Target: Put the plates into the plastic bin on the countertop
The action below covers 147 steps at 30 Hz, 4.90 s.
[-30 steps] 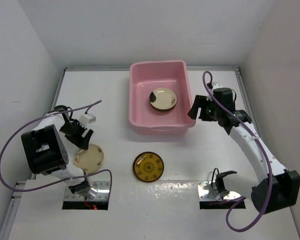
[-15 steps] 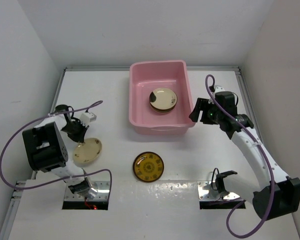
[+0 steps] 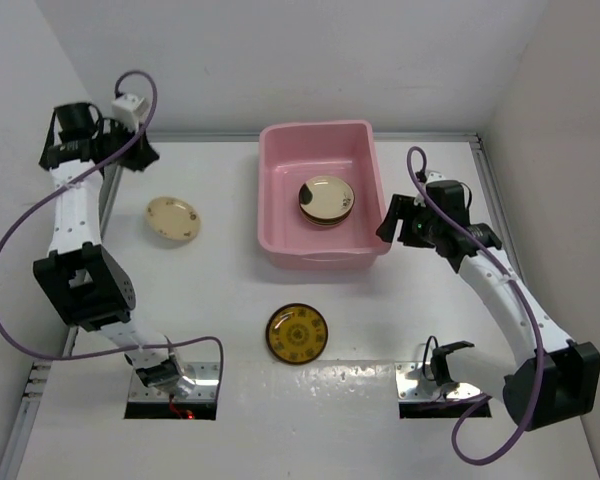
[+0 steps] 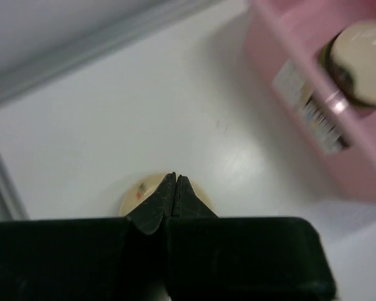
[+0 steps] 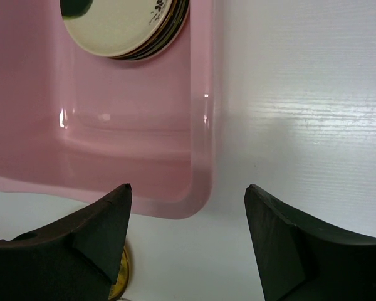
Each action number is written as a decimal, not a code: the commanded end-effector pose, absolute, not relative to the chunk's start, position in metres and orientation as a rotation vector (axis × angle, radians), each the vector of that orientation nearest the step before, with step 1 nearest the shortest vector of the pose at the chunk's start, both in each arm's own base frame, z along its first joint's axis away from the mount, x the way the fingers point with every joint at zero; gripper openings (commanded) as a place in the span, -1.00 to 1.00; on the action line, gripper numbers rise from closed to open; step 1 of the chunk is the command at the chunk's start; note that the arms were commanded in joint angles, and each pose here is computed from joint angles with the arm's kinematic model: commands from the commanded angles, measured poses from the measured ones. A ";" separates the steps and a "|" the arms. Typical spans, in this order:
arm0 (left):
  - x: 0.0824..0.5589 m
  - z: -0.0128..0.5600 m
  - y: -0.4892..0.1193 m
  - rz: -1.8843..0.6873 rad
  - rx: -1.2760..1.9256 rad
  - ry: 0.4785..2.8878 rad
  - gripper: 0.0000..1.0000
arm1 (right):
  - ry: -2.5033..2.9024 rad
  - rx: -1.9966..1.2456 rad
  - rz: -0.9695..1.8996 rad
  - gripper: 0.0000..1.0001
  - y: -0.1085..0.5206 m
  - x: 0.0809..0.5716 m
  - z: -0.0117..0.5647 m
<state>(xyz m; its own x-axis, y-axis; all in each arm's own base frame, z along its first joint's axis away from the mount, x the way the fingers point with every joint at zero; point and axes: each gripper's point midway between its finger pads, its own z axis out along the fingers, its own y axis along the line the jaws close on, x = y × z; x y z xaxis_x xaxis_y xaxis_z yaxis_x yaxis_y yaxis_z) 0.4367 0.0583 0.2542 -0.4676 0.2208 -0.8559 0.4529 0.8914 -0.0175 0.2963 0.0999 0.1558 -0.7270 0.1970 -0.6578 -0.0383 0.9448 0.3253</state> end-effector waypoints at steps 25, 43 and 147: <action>0.481 0.070 0.161 -0.210 -0.301 2.423 0.22 | 2.340 0.133 0.404 0.44 0.104 0.328 0.165; 0.480 0.045 0.093 -0.726 -0.221 2.439 -1.00 | 2.320 0.115 0.385 0.44 0.103 0.337 0.180; 0.411 0.352 0.026 -0.191 0.119 2.003 1.00 | 2.123 -0.607 0.841 -1.00 0.317 0.194 0.231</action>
<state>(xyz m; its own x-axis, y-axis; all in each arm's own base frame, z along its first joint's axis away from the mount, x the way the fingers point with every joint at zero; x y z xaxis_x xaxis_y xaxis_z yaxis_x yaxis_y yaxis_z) 0.4111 0.0189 0.3408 -0.4571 0.0150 -0.8893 0.1798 0.9808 -0.0759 0.1499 0.3313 0.1990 -0.6307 -0.1976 -0.7504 -0.6696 0.6273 0.3977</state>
